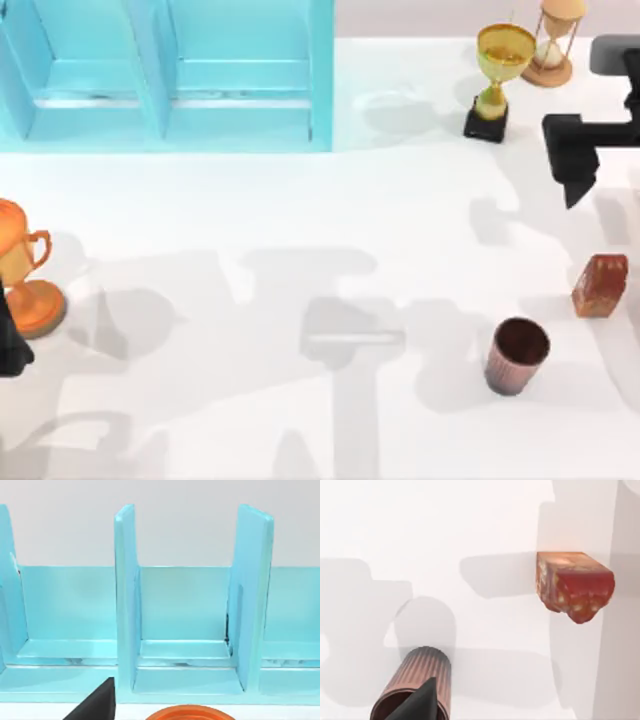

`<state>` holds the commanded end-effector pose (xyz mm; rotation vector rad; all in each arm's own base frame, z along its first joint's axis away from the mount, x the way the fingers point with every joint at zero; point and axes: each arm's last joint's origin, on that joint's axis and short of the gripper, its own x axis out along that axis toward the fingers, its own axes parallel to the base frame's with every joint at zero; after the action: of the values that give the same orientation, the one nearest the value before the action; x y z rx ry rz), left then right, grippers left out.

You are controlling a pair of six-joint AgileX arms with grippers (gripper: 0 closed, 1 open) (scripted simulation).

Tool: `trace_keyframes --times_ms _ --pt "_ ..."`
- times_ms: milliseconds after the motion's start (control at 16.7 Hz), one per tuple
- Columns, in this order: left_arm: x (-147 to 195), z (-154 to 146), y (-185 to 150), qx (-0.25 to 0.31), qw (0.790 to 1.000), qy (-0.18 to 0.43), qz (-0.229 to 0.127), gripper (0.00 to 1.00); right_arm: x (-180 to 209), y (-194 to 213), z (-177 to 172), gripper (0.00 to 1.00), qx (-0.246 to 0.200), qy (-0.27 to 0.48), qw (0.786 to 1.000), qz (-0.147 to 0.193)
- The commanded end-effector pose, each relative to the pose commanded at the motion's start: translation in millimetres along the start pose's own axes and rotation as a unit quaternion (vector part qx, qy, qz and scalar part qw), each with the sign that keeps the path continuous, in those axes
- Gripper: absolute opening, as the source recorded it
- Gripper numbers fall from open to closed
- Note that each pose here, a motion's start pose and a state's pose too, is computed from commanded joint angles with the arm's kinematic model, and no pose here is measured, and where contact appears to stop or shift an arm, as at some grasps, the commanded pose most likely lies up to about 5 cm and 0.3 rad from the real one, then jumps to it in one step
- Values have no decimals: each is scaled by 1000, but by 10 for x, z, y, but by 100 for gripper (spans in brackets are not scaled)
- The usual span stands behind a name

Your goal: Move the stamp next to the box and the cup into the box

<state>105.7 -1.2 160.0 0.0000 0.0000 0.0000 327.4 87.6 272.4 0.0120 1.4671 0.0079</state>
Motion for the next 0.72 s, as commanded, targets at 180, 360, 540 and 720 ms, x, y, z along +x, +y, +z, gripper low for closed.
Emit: trace_keyframes --times_ms 180,360,540,720 --pt "0 0 0 0 1000 0 0 100 247 270 -301 100 2 40 999 -8" --pt "0 0 0 0 1000 0 0 100 377 478 -581 100 4 56 998 -12" --pt "0 0 0 0 1000 0 0 100 377 516 -636 100 4 53 999 -7" --pt "0 0 0 0 1000 0 0 100 392 507 -625 100 5 55 998 -8"
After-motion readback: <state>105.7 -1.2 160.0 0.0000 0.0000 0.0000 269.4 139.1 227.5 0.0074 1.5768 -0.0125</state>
